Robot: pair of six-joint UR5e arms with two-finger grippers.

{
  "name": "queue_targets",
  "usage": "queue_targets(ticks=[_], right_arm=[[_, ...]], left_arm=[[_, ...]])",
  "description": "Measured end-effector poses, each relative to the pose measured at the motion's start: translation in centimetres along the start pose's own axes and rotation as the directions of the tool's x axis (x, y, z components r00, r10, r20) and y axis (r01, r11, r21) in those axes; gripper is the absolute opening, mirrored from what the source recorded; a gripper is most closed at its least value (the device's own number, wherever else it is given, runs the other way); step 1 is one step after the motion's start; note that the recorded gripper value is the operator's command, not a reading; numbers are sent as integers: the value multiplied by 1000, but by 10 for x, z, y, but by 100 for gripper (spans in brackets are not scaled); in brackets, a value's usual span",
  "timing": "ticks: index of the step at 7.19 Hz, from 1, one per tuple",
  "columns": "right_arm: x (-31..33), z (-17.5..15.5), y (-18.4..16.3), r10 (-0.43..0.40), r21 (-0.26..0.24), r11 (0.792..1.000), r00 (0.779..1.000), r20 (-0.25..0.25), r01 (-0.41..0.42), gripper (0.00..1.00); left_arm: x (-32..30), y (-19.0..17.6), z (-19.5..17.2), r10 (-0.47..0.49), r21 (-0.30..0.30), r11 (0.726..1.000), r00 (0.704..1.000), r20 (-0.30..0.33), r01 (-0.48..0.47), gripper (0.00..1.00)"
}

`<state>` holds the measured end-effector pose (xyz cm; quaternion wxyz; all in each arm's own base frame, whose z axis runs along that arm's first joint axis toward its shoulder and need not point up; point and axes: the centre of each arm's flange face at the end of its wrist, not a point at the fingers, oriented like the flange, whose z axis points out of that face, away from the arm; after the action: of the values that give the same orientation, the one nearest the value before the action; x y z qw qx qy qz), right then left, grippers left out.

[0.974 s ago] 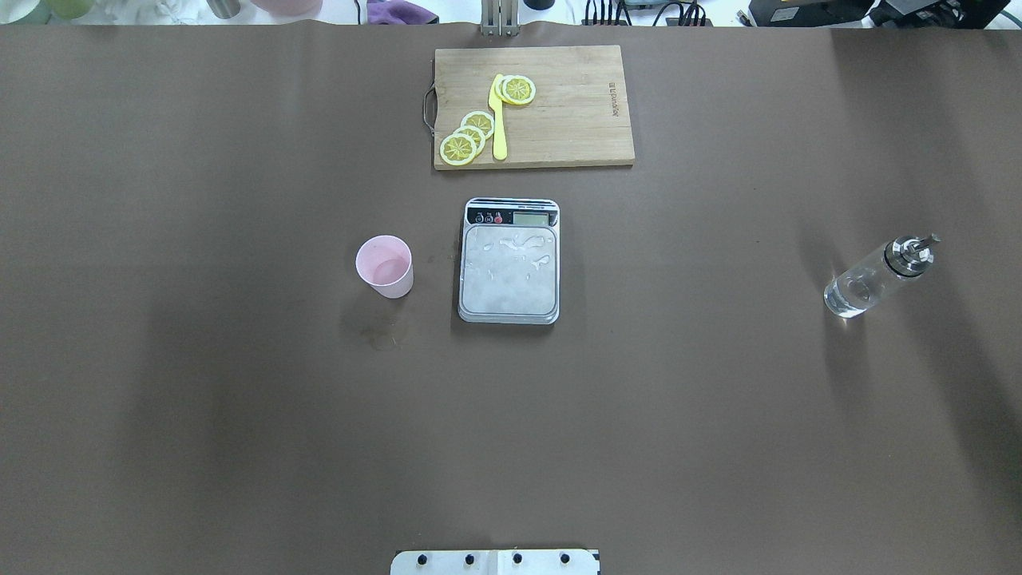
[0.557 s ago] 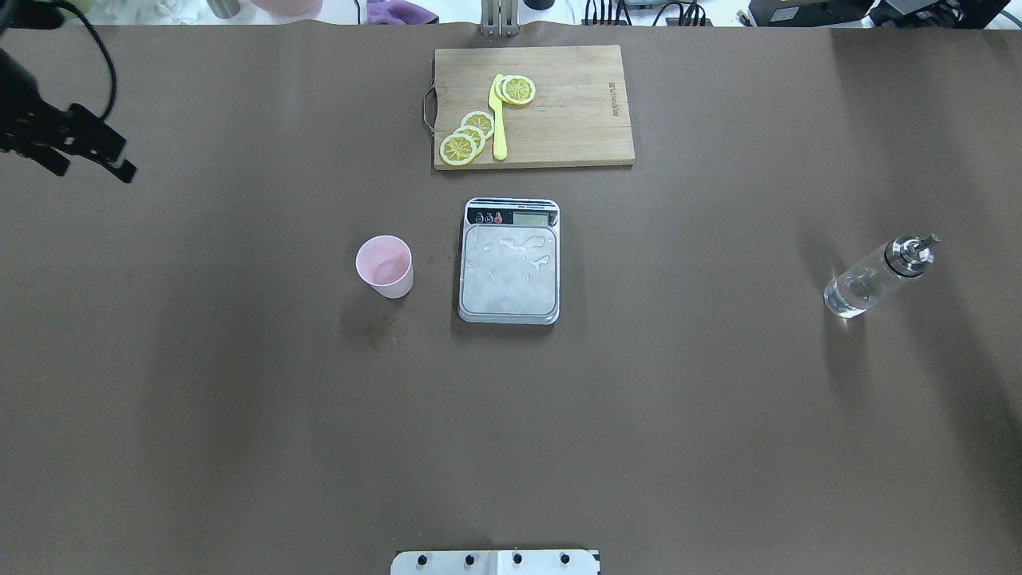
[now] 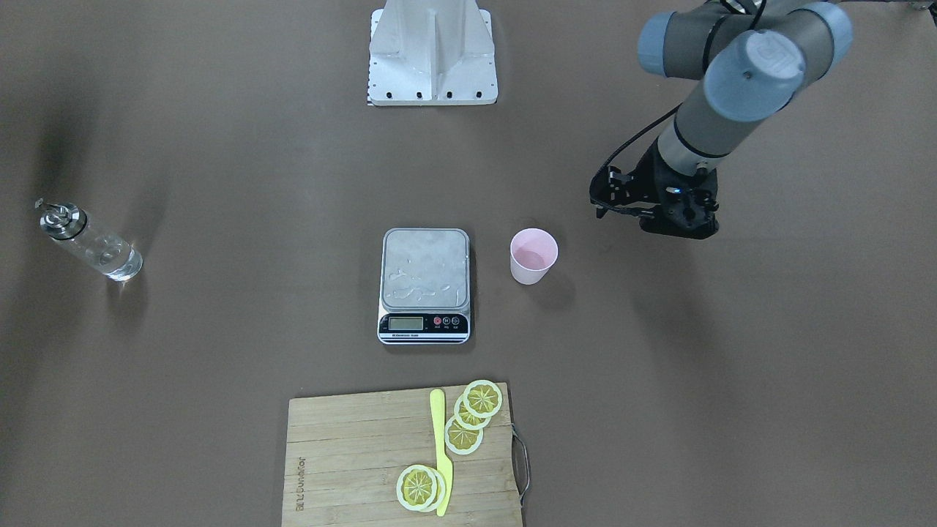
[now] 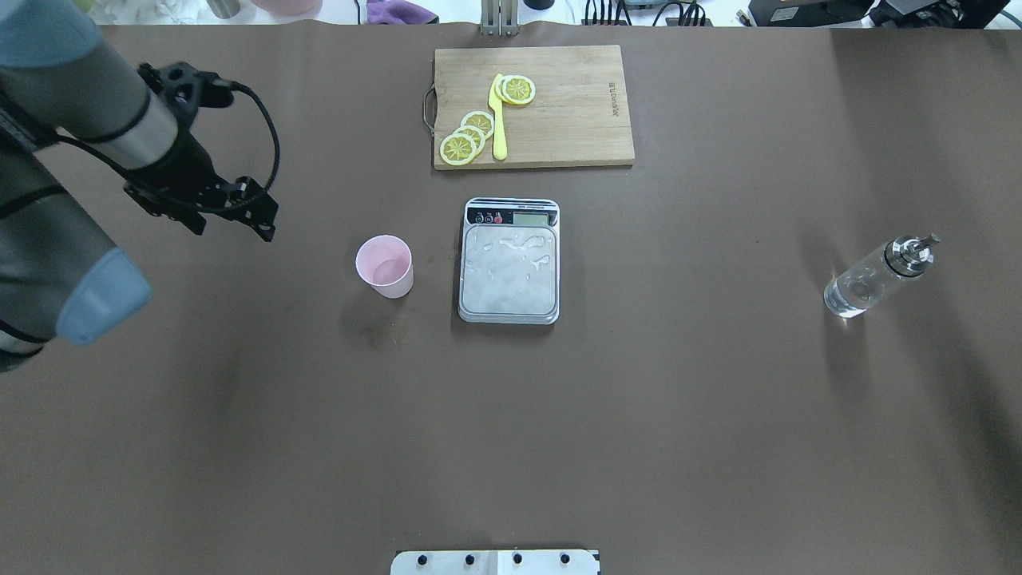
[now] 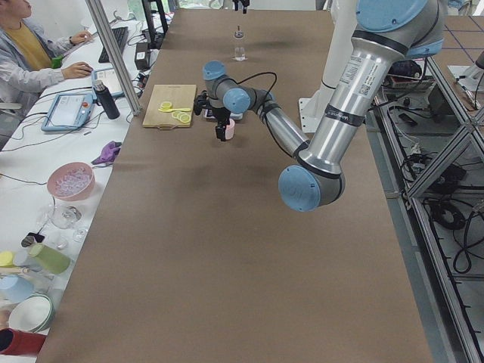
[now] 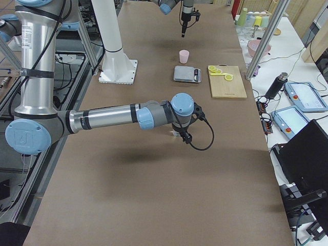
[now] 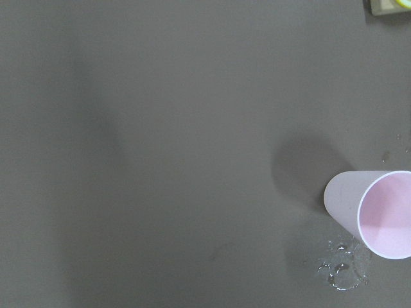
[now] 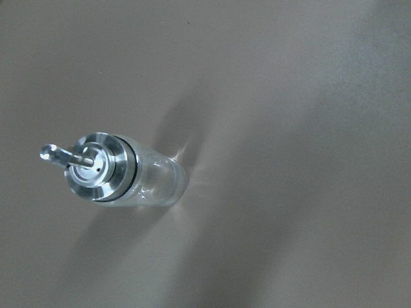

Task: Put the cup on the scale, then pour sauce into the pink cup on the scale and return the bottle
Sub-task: 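Reach the left gripper to the pink cup and grasp it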

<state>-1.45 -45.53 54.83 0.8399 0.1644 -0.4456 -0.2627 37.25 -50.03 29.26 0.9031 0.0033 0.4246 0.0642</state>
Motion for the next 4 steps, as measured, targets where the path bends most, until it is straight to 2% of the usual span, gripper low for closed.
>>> queue_targets(ticks=[2, 4], right_arm=[[-1, 1, 12, -4, -3, 1000, 1000, -15, 4, 100], [0, 3, 28, -24, 16, 1000, 998, -59, 25, 100]], left_arm=[[34, -4, 24, -31, -8, 1000, 999, -20, 31, 97], [48, -15, 36, -44, -18, 999, 999, -17, 43, 92]])
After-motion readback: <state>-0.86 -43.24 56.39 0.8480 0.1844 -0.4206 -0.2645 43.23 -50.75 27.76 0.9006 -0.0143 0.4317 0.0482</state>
